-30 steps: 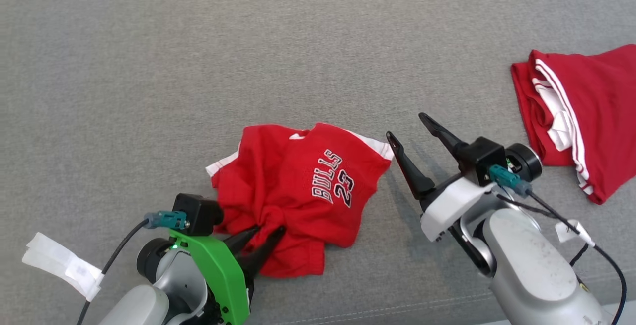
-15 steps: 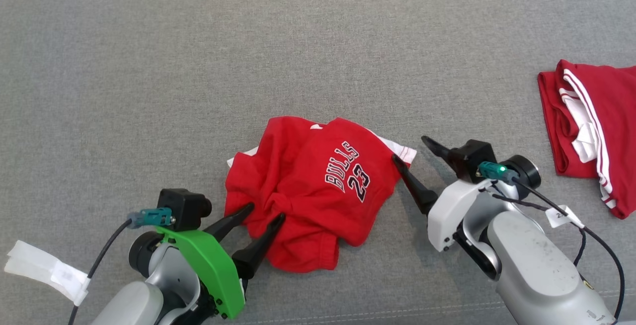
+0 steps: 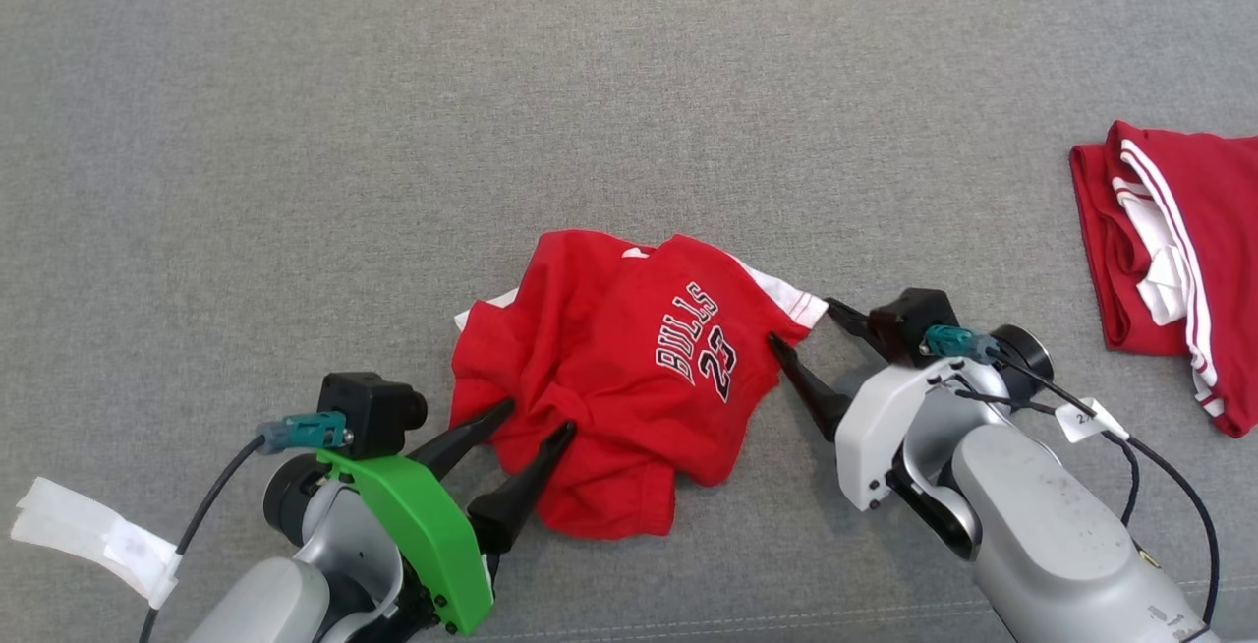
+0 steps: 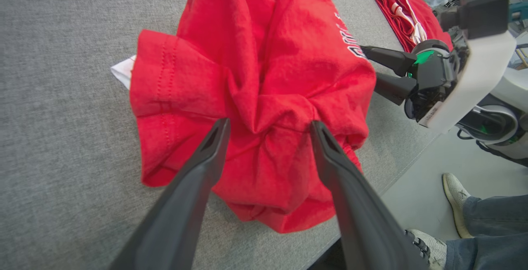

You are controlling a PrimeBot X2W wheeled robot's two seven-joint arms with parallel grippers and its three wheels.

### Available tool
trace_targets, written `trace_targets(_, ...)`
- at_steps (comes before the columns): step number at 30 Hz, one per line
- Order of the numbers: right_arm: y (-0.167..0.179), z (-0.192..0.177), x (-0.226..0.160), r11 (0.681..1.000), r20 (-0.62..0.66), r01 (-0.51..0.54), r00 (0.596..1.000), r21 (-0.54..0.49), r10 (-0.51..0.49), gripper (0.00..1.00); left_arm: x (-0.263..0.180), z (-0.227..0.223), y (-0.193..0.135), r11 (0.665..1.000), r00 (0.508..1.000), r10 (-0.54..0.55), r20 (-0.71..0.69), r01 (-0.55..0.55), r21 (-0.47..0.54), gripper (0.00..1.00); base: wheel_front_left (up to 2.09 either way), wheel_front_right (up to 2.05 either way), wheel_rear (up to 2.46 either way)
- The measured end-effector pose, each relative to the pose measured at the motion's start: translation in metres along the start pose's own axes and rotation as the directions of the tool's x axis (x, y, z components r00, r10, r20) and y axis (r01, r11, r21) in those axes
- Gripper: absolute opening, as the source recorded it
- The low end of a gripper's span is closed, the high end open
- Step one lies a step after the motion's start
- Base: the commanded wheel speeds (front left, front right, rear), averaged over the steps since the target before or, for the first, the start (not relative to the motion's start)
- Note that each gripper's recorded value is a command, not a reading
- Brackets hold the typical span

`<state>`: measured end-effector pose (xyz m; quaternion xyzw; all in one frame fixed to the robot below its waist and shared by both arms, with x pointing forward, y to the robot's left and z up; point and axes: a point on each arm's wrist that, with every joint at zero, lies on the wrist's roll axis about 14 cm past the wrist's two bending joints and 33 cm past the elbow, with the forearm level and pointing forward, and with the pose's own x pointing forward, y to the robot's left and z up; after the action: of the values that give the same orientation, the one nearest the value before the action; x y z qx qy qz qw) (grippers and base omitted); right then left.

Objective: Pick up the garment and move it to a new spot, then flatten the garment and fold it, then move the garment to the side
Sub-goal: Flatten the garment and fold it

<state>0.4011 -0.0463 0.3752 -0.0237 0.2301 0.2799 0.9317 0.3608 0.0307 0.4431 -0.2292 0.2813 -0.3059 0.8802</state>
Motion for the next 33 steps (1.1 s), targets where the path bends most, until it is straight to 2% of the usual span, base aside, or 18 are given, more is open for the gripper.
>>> trace_targets(3, 0.004, 0.004, 0.004, 1.000, 0.004, -0.016, 1.000, 0.001, 0.016, 1.00, -0.001, 0.004, -0.001, 1.000, 1.000, -0.003, 0.013, 0.003, 0.002, 1.00, 0.00, 0.00, 0.00)
trace_targets(4, 0.004, 0.004, 0.004, 1.000, 0.004, -0.019, 1.000, 0.004, 0.019, 0.92, -0.002, 0.006, -0.001, 1.000, 1.000, -0.003, 0.020, 0.003, 0.002, 1.00, 0.00, 0.00, 0.00)
trace_targets(5, 0.004, 0.005, 0.005, 1.000, 0.004, -0.021, 1.000, 0.006, 0.021, 0.48, -0.002, 0.008, -0.001, 1.000, 1.000, -0.002, 0.031, 0.001, 0.003, 1.00, 0.00, 0.00, 0.00)
trace_targets(6, 0.004, 0.005, 0.006, 1.000, 0.003, -0.022, 1.000, 0.009, 0.022, 0.28, -0.003, 0.010, -0.001, 1.000, 0.999, 0.000, 0.041, 0.000, 0.003, 1.00, 0.00, 0.00, 0.00)
trace_targets(7, 0.005, 0.004, 0.007, 1.000, -0.003, -0.025, 1.000, 0.011, 0.025, 0.00, -0.003, 0.011, -0.001, 1.000, 0.999, 0.002, 0.045, -0.002, 0.004, 1.00, 0.00, 0.00, 0.00)
trace_targets(13, 0.006, 0.020, 0.013, 0.998, 0.024, -0.050, 0.998, -0.030, 0.051, 0.00, -0.009, 0.025, 0.006, 1.000, 0.993, 0.031, 0.115, -0.030, -0.005, 1.00, 0.00, 0.00, 0.00)
trace_targets(18, -0.036, 0.084, 0.015, 0.979, 0.141, 0.022, 0.990, -0.205, 0.007, 0.00, -0.014, 0.037, 0.011, 0.998, 0.982, 0.060, 0.178, -0.059, -0.011, 1.00, 0.00, 0.00, 0.00)
trace_targets(22, -0.068, 0.150, 0.008, 0.924, 0.232, 0.119, 0.972, -0.362, -0.034, 0.00, -0.016, 0.042, 0.004, 0.999, 0.977, 0.050, 0.209, -0.049, -0.011, 1.00, 0.00, 0.00, 0.00)
trace_targets(24, -0.074, 0.178, 0.004, 0.893, 0.261, 0.151, 0.964, -0.423, -0.039, 0.00, -0.016, 0.043, -0.002, 0.999, 0.974, 0.040, 0.224, -0.037, -0.018, 1.00, 0.00, 0.00, 0.00)
trace_targets(27, -0.071, 0.208, 0.002, 0.843, 0.277, 0.172, 0.961, -0.510, -0.028, 0.00, -0.018, 0.044, -0.008, 0.999, 0.969, 0.035, 0.245, -0.029, -0.030, 1.00, 0.00, 0.00, 0.00)
trace_targets(33, -0.042, 0.275, 0.001, 0.770, 0.345, 0.192, 0.938, -0.608, 0.039, 0.00, -0.025, 0.046, -0.015, 0.997, 0.954, 0.048, 0.297, -0.027, -0.072, 1.00, 0.00, 0.00, 0.00)
